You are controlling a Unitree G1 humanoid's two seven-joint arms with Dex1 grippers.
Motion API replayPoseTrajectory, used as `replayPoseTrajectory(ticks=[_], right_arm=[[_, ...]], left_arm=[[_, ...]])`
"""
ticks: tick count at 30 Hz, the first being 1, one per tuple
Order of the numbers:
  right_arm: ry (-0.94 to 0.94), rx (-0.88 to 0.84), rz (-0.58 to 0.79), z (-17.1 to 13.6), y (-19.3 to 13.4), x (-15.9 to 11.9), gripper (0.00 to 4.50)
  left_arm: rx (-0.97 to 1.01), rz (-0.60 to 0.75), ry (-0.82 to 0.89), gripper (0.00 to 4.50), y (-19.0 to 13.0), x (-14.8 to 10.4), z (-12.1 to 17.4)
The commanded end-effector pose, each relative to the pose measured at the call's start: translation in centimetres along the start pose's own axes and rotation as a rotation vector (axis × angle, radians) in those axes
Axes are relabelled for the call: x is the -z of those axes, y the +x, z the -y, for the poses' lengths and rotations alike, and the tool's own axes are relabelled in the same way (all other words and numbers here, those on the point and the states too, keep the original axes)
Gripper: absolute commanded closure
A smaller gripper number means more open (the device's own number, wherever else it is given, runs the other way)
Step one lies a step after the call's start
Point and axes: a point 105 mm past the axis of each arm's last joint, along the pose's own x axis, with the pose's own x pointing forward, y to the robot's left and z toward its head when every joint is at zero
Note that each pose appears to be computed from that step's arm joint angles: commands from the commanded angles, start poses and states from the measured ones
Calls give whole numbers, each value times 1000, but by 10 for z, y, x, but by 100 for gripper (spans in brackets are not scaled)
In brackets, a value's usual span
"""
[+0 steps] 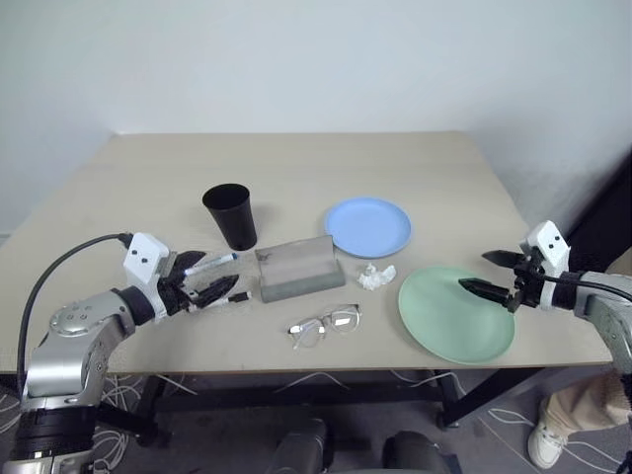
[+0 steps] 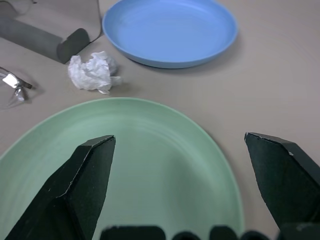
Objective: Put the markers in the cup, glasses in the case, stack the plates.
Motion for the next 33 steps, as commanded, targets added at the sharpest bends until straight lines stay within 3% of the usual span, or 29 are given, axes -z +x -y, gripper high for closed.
replayPoseTrajectory(ticks=[1, 24, 33], right_arm=[[-38, 47, 37, 6, -13, -14, 0], [24, 61, -21, 13, -8, -8, 0], [131, 69, -97, 15, 5, 12, 0]], left_arm=[[17, 30, 41, 2, 6, -11, -1], [45, 33, 33, 2, -5, -7, 7], [40, 33, 25, 2, -8, -6, 10]])
